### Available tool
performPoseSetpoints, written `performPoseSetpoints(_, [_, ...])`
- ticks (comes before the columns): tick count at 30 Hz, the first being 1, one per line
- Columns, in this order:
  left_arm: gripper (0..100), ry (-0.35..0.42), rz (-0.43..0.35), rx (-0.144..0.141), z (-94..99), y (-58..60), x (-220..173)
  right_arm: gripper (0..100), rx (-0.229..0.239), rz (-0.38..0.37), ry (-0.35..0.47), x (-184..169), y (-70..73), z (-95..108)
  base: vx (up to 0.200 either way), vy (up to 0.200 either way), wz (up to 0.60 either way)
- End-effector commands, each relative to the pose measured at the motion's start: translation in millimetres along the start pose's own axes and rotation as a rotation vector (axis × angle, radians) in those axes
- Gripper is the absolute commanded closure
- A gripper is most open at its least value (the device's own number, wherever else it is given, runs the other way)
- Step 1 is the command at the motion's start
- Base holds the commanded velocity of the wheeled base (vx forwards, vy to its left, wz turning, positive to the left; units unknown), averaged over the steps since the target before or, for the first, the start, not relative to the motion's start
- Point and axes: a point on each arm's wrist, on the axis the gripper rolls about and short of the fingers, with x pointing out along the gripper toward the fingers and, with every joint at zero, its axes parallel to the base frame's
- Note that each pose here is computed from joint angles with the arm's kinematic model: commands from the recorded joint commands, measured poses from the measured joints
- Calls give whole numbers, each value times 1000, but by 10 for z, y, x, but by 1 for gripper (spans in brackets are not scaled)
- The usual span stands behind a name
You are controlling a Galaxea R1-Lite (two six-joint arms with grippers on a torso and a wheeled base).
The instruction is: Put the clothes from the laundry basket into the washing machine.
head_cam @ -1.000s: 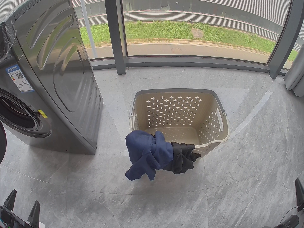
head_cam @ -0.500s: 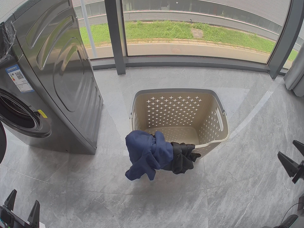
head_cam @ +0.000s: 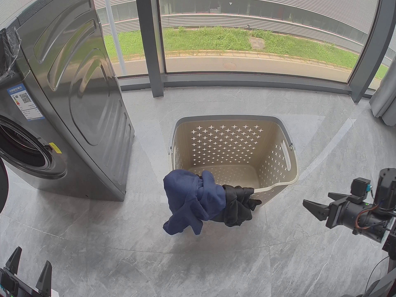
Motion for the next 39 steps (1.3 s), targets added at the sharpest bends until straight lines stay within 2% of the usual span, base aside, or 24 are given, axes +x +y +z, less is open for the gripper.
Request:
performPoseSetpoints(1, [0, 3, -1, -2, -47, 2, 2, 0, 11, -35, 112, 506, 101, -243, 0, 0, 0])
performPoseSetpoints(4, [0, 3, -1, -2, -47, 2, 2, 0, 4, -14, 77, 560, 152, -225, 0, 0, 0])
performPoseSetpoints(9, [0, 3, -1, -4, -47, 2, 2, 0, 0, -2, 107, 671, 206, -292, 0, 0, 0])
performPoseSetpoints(15, [0, 3, 1, -4, -47, 3, 2, 0, -10, 9, 93, 740, 290, -269, 0, 0, 0])
performPoseSetpoints(19, [0, 3, 1, -4, -47, 3, 2, 0, -24, 14, 121, 882, 432, -362, 0, 0, 0])
performPoseSetpoints(24, [0, 3, -1, -4, -47, 2, 2, 0, 8, 36, 125, 996, 614, -405, 0, 0, 0])
performPoseSetpoints(34, [0, 3, 1, -4, -47, 3, 2, 0, -4, 9, 172, 1327, 685, -595, 0, 0, 0])
performPoseSetpoints(39, [0, 3, 1, -4, -47, 3, 2, 0, 18, 0, 162, 1578, 698, -663, 0, 0, 0])
